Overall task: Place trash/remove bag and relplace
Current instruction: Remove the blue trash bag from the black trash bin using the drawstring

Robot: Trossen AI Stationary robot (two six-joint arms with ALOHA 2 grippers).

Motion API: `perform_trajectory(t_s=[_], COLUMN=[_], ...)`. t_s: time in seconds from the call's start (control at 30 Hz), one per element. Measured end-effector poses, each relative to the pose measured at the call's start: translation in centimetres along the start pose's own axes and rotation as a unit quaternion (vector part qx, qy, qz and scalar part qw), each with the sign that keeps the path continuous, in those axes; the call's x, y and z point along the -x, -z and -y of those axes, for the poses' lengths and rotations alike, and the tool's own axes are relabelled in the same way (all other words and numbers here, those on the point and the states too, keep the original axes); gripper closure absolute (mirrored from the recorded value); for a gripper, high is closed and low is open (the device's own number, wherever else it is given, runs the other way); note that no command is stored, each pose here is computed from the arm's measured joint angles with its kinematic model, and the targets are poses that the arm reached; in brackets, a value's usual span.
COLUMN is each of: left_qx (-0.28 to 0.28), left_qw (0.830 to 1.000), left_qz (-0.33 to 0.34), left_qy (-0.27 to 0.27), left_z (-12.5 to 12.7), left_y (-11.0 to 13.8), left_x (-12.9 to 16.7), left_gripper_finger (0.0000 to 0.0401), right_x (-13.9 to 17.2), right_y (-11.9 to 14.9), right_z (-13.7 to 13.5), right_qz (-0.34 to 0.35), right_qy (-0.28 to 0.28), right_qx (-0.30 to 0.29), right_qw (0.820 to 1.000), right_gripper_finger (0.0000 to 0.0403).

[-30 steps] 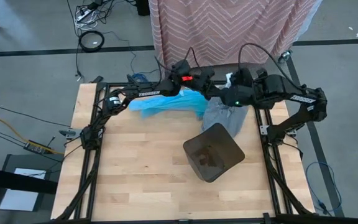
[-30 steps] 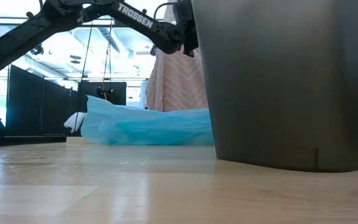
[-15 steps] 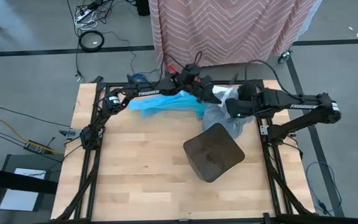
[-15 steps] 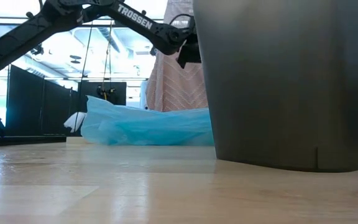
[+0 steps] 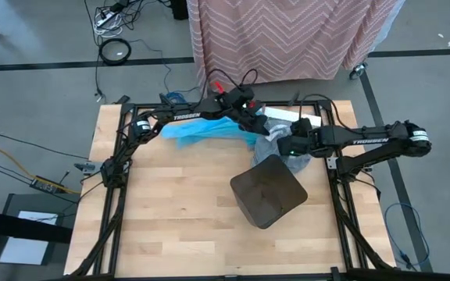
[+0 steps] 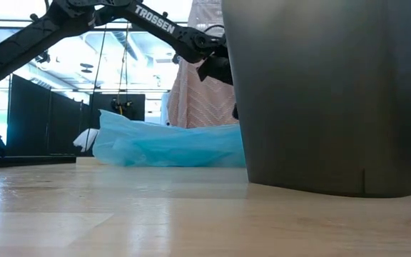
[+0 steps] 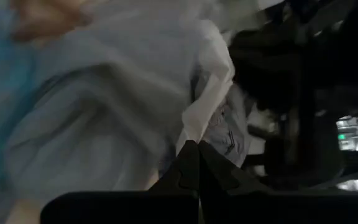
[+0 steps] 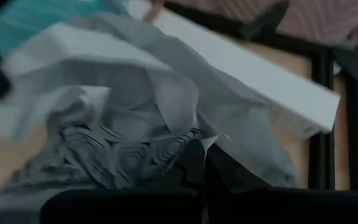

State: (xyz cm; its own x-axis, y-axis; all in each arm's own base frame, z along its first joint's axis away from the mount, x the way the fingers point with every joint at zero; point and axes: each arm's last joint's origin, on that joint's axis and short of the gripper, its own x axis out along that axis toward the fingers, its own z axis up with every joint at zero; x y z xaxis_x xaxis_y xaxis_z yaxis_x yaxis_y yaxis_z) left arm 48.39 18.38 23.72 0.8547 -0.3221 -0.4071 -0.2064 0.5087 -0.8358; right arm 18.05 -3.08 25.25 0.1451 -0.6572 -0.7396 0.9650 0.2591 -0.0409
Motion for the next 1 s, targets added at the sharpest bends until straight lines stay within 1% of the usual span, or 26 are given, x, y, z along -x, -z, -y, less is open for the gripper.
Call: perform_trajectory(t_s=[0.07, 0.13, 0.23, 0.33, 0.43, 0.53, 0.6, 0.7, 0.8, 0.9, 1.0], left_qx=[0.000, -0.013, -0.025, -0.027, -0.034, -0.067, -0.089, -0.109, -0.137, -0.167, -0.179], left_qw=[1.000, 0.998, 0.996, 0.995, 0.994, 0.992, 0.990, 0.989, 0.986, 0.981, 0.980], left_qz=[-0.015, -0.023, -0.020, -0.019, -0.028, -0.035, -0.039, -0.046, -0.056, -0.068, -0.083], left_qy=[-0.026, -0.054, -0.087, -0.090, -0.098, -0.103, -0.100, -0.090, -0.080, -0.065, -0.039], left_z=[-0.5, -0.9, -1.4, -1.4, -1.5, -1.6, -1.6, -1.6, -1.3, -1.0, -0.9], left_y=[0.5, 0.8, 0.9, 0.9, 1.1, 1.3, 1.3, 1.3, 1.6, 1.9, 2.0], left_x=[0.0, 0.1, 0.2, 0.2, 0.2, 0.2, 0.3, 0.3, 0.0, -0.3, -0.3], left_gripper_finger=[0.0401, 0.0401, 0.0400, 0.0400, 0.0400, 0.0400, 0.0397, 0.0385, 0.0367, 0.0343, 0.0315], right_x=[-0.6, -1.0, -1.4, -1.6, -2.0, -2.1, -2.1, -2.1, -2.0, -1.8, -1.8], right_y=[0.5, 0.9, 1.3, 1.5, 1.7, 1.8, 1.8, 1.8, 2.0, 2.3, 2.4], right_z=[0.2, 0.3, 0.2, 0.1, 0.3, 0.3, 0.2, -0.3, -0.7, -0.6, -0.5], right_qz=[-0.015, -0.023, -0.027, -0.032, -0.055, -0.066, -0.069, -0.098, -0.140, -0.163, -0.175], right_qy=[0.006, 0.006, -0.001, -0.006, -0.008, -0.010, -0.018, -0.059, -0.097, -0.108, -0.105], right_qx=[-0.003, -0.006, -0.010, -0.012, -0.010, -0.010, -0.002, 0.022, 0.042, 0.062, 0.068], right_qw=[1.000, 1.000, 1.000, 0.999, 0.998, 0.998, 0.997, 0.993, 0.984, 0.979, 0.977], right_gripper_finger=[0.0403, 0.0403, 0.0403, 0.0403, 0.0403, 0.0402, 0.0393, 0.0356, 0.0295, 0.0224, 0.0158])
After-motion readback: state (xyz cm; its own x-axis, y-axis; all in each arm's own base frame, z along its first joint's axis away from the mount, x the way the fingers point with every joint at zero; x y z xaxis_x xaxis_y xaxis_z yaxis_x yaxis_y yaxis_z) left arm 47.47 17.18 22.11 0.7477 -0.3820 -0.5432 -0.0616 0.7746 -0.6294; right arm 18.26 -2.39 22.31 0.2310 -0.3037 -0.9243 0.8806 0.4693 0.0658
